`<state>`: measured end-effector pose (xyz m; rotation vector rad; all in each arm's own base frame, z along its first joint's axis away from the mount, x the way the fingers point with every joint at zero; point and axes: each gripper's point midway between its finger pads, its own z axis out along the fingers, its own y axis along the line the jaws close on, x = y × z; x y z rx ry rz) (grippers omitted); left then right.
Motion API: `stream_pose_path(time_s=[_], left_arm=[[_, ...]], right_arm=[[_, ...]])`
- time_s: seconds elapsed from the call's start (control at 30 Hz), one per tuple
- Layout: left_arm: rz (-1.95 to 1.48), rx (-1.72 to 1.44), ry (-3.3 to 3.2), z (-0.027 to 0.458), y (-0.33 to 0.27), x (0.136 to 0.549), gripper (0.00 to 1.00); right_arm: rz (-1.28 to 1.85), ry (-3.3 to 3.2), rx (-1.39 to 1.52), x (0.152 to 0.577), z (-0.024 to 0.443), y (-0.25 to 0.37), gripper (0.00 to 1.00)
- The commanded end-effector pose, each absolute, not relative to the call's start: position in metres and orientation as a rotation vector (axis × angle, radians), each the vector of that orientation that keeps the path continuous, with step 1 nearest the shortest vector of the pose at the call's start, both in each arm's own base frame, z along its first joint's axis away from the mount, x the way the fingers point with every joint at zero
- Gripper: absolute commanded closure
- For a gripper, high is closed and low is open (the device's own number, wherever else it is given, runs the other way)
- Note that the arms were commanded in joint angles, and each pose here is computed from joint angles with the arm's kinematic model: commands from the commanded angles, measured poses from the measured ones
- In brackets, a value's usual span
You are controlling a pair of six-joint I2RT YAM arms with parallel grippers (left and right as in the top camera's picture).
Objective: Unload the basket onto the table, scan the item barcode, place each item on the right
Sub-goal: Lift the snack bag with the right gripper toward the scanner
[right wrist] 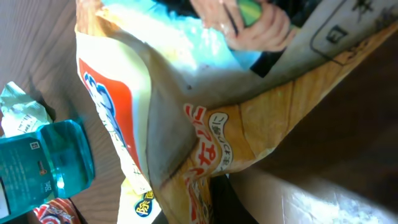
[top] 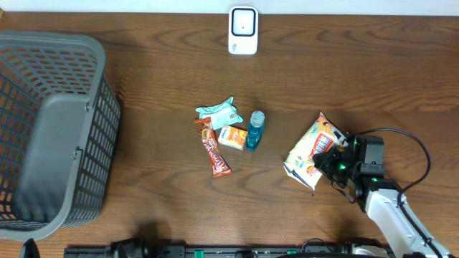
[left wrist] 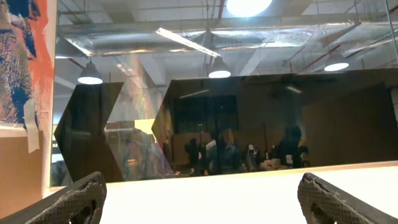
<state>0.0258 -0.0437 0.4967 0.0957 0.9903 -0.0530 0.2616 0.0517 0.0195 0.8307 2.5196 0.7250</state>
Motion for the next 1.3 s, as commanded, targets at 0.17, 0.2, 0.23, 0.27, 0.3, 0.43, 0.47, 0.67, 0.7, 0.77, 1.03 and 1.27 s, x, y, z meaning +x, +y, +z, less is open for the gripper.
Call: stream_pose_path(time_s=[0.17,0.2,0.23,0.27,0.3,0.43,0.47,0.67,0.7,0.77,1.03,1.27], left_arm=[[-0.062,0.102,0.982,0.496,-0.046,0.022,0.02],[-0.062,0.102,0.982,0.496,-0.046,0.022,0.02],[-0.062,0.102,0.982,0.496,-0.046,0.022,0.02],[-0.062,0.102,0.982,0.496,-0.046,0.022,0.02],[-0.062,0.102,0.982,0.496,-0.046,0.022,0.02],[-0.062,0.102,0.982,0.496,-0.046,0.022,0.02],[-0.062,0.102,0.982,0.496,-0.046,0.022,0.02],[-0.061,0.102,0.982,0.496,-0.046,0.022,0.02],[-0.062,0.102,0.982,0.496,-0.046,0.022,0.02],[-0.062,0.102,0.982,0.496,-0.046,0.022,0.02],[-0.062,0.102,0.982,0.496,-0.046,0.022,0.02],[-0.062,0.102,0.983,0.496,-0.047,0.022,0.02]], right_arm=[[0.684,2.364,1.286,0.255,0.039,0.035,0.99],[0.692,2.341,1.350,0.252,0.039,0.034,0.99],[0.706,2.313,1.437,0.249,0.040,0.034,0.99],[0.728,2.257,1.594,0.243,0.039,0.035,0.99],[0.747,2.212,1.703,0.239,0.039,0.035,0.99],[0.878,2.092,1.889,0.238,0.050,0.045,0.99],[0.896,2.079,1.902,0.239,0.052,0.046,0.99],[1.281,1.972,2.276,0.223,0.076,0.091,0.99],[1.346,1.976,2.299,0.222,0.082,0.097,0.99],[1.445,1.972,2.360,0.219,0.090,0.108,0.99],[2.027,2.106,1.927,0.231,0.162,0.142,0.99],[2.176,2.150,1.872,0.222,0.179,0.147,0.99]])
